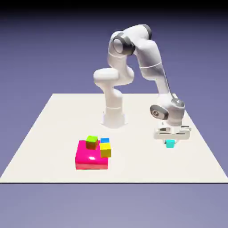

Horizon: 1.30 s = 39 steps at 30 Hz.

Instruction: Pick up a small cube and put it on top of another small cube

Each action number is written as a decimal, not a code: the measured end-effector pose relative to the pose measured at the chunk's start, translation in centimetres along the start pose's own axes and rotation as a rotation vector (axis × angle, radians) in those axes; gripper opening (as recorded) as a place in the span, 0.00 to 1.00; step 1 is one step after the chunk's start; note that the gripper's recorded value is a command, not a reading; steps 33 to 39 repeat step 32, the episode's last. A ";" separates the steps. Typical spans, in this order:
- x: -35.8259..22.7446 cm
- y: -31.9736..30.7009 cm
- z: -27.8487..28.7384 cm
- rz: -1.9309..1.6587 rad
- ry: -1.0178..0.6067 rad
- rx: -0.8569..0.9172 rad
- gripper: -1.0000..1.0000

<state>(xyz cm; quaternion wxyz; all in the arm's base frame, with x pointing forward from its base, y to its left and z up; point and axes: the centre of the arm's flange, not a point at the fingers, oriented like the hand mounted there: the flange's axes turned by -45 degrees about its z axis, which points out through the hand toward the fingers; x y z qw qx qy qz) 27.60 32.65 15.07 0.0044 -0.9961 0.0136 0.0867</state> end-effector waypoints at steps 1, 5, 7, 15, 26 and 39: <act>0.0 0.0 -1.0 0.000 0.000 0.000 0.00; -0.4 0.2 -3.8 -0.002 -0.001 -0.006 0.00; 1.9 2.6 -4.6 0.080 0.006 -0.012 0.00; 12.2 25.9 -11.9 0.753 0.015 0.029 0.00; 8.4 46.2 -15.6 1.319 0.004 0.230 0.00; 8.8 45.6 -11.5 1.320 0.004 0.227 1.00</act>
